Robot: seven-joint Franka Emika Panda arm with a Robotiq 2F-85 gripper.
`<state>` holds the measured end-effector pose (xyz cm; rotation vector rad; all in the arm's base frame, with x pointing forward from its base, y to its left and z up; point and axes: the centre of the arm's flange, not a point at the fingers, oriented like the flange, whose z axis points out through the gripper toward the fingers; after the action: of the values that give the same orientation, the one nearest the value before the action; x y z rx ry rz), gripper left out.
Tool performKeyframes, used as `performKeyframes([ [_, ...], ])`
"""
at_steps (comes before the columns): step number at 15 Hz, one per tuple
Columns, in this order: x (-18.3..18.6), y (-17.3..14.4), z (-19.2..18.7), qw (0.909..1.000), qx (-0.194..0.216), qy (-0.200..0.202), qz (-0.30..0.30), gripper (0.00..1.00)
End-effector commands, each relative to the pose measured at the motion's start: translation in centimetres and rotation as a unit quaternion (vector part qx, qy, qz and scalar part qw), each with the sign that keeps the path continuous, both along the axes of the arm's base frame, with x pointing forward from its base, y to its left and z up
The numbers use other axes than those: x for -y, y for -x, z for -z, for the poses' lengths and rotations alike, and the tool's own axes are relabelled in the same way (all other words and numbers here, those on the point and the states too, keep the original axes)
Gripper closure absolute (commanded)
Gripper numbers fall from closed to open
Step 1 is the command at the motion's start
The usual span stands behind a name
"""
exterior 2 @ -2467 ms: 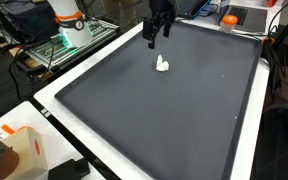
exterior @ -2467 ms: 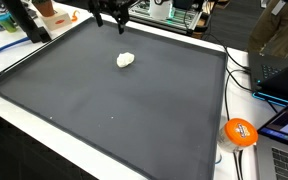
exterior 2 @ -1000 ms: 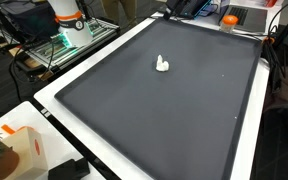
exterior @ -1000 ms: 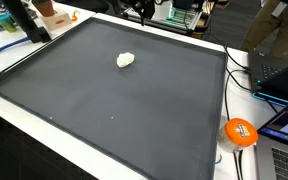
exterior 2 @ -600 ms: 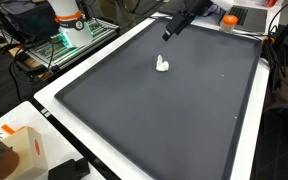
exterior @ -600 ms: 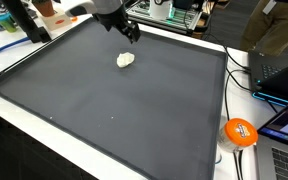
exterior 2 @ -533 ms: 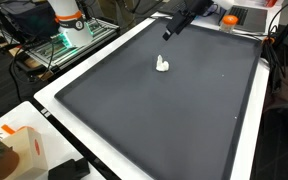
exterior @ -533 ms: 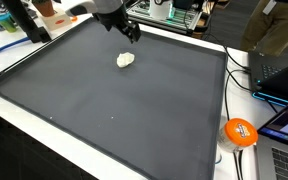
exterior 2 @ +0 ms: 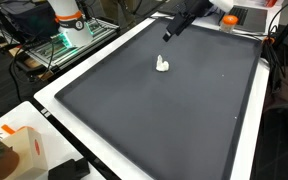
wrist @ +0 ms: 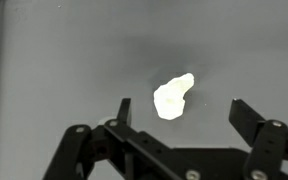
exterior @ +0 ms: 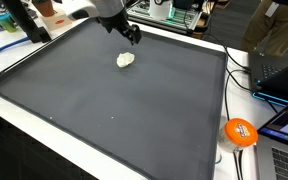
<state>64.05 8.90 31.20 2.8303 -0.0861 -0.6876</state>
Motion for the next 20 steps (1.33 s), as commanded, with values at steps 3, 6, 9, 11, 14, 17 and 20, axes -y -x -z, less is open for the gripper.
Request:
performKeyframes([
  [3,1.0,-0.1,5.9,0.9987,-0.049,-0.011,0.004,0.0],
  [6,2.4,-0.3,7.1,0.9974,-0.066,-0.027,0.002,0.0],
  [9,3.5,-0.9,7.2,0.9961,-0.078,-0.042,0.01,0.0],
  [11,3.7,-1.4,6.7,0.9945,-0.085,-0.057,0.019,0.0],
  [14,3.5,-2.2,6.0,0.9932,-0.088,-0.065,0.038,0.0],
  [17,3.0,-3.3,5.6,0.9943,-0.073,-0.072,0.031,0.0],
  [20,2.7,-4.5,5.6,0.996,-0.055,-0.067,0.022,0.0],
])
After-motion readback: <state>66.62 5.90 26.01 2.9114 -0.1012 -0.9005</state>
